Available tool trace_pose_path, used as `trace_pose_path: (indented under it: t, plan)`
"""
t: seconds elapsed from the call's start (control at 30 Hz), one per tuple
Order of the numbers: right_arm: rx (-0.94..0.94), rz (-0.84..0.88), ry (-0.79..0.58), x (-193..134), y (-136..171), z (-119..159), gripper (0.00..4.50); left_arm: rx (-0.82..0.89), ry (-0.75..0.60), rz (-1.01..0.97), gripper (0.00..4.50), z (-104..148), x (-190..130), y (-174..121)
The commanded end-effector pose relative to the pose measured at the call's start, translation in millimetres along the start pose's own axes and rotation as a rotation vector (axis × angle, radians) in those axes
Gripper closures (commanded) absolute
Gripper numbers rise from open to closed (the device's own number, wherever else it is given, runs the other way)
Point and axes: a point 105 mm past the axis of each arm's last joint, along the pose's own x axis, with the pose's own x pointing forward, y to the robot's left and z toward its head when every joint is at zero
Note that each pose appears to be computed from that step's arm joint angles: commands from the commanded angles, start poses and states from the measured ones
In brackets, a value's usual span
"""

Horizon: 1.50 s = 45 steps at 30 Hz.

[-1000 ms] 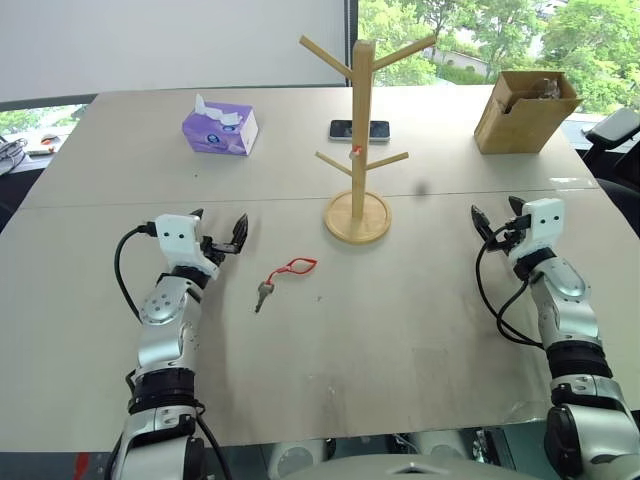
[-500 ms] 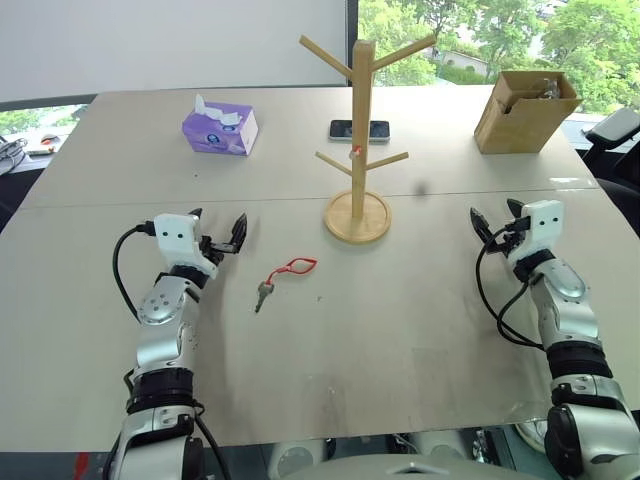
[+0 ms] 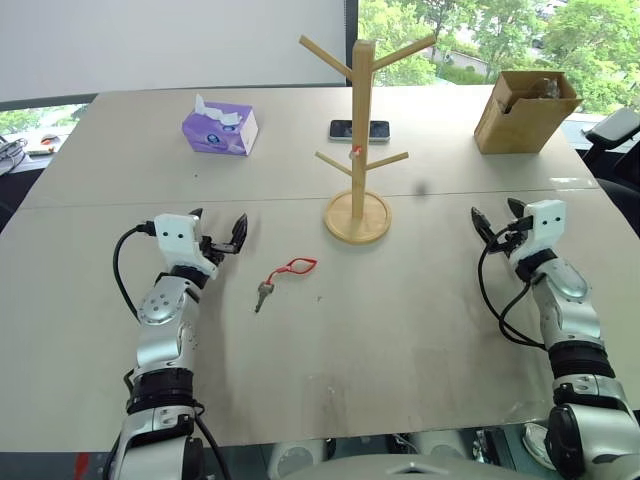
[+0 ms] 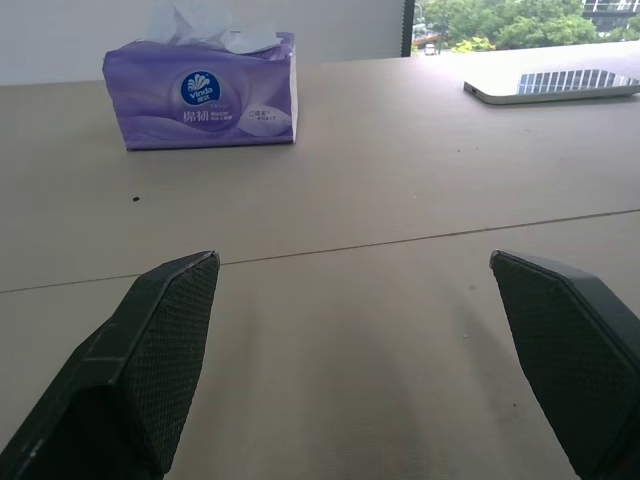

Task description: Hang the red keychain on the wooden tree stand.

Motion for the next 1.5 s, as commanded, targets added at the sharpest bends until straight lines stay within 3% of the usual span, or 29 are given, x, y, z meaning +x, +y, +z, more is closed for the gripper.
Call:
trace_pose_path:
  t: [0.03,0.17,0.4,0.73,1.03,1.3,1.5]
  plan:
    - [-0.03,0.324,-0.071,-21.5,35.3,23.3,0.3,0.019,-0.032,-0.001,0.0,9.9,-1.6,5.1]
    - [-0.076,0.741,0.02,-72.7,83.6,26.3,0.3,0.008,-0.038,-0.063,0.0,13.2,0.8,-2.2]
    - [-0.218,1.037,0.043,-117.8,112.7,34.6,0.3,-0.012,-0.06,-0.25,0.0,26.0,0.0,-23.7]
    - [-0.302,1.002,0.033,-101.5,99.0,30.2,0.3,0.02,-0.037,-0.662,0.0,41.6,-40.8,-75.4]
    - [-0.319,0.971,0.031,-94.1,92.7,29.4,0.3,0.097,0.177,-0.787,0.0,14.6,-79.0,-65.1]
    - [-0.324,0.954,0.02,-87.0,91.5,29.8,0.3,0.157,0.22,-0.76,0.0,3.2,-64.7,-51.4]
    - [-0.323,0.923,0.007,-83.6,91.5,31.9,0.3,0.172,0.22,-0.786,0.0,-7.5,-56.1,-62.9]
